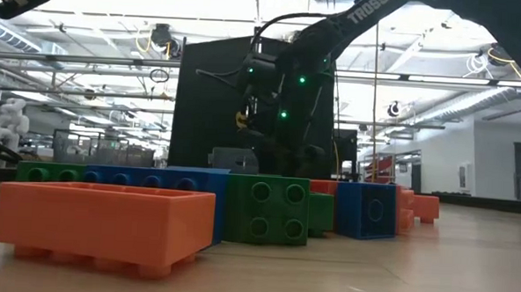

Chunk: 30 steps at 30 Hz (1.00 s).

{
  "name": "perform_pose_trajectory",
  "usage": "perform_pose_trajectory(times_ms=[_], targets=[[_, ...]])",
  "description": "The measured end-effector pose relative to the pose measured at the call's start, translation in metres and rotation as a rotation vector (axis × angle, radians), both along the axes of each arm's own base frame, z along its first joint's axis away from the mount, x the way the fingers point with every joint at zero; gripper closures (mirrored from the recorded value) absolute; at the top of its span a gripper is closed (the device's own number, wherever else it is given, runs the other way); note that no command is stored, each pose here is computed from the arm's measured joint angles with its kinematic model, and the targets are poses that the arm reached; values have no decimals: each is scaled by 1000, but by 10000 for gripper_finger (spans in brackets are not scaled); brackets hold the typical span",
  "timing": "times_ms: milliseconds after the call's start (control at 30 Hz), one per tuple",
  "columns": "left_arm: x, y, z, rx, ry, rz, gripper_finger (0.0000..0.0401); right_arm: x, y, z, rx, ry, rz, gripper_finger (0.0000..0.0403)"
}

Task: Sort blocks
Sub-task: Put the blue game piece into the bottom left black transparent bin

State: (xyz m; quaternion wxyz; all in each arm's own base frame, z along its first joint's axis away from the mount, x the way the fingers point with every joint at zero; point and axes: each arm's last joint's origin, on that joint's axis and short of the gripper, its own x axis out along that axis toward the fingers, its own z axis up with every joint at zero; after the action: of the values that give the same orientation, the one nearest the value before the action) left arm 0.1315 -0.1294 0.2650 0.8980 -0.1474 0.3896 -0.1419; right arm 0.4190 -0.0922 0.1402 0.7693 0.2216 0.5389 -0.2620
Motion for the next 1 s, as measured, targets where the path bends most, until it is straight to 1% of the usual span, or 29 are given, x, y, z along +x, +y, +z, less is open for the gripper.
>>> perform_pose_trajectory(times_ms=[167,267,367,500,600,700,767,867,933,1000], targets=[[2,3,1,58,-57,72,147,1,8,1,-17,5,53,283],[4,5,2,148,-130,125,147,2,16,8,-21,-12,92,283],[5,8,4,253,-210,179,147,2,25,27,-45,-63,112,283],[9,10,11,377,-349,292,147,0,40,64,-170,-160,121,283],[13,11,19,468,-457,384,147,0,56,100,-259,-314,152,283],[16,11,29,549,-551,471,147,2,78,140,-361,-530,226,283],[18,10,36,581,-607,498,147,3,94,162,-439,-659,291,283],[21,7,42,606,-690,488,147,1,118,185,-526,-794,401,283],[22,5,46,606,-745,458,147,1,131,194,-572,-855,456,283],[22,4,51,582,-806,410,147,0,146,199,-622,-901,517,283]])
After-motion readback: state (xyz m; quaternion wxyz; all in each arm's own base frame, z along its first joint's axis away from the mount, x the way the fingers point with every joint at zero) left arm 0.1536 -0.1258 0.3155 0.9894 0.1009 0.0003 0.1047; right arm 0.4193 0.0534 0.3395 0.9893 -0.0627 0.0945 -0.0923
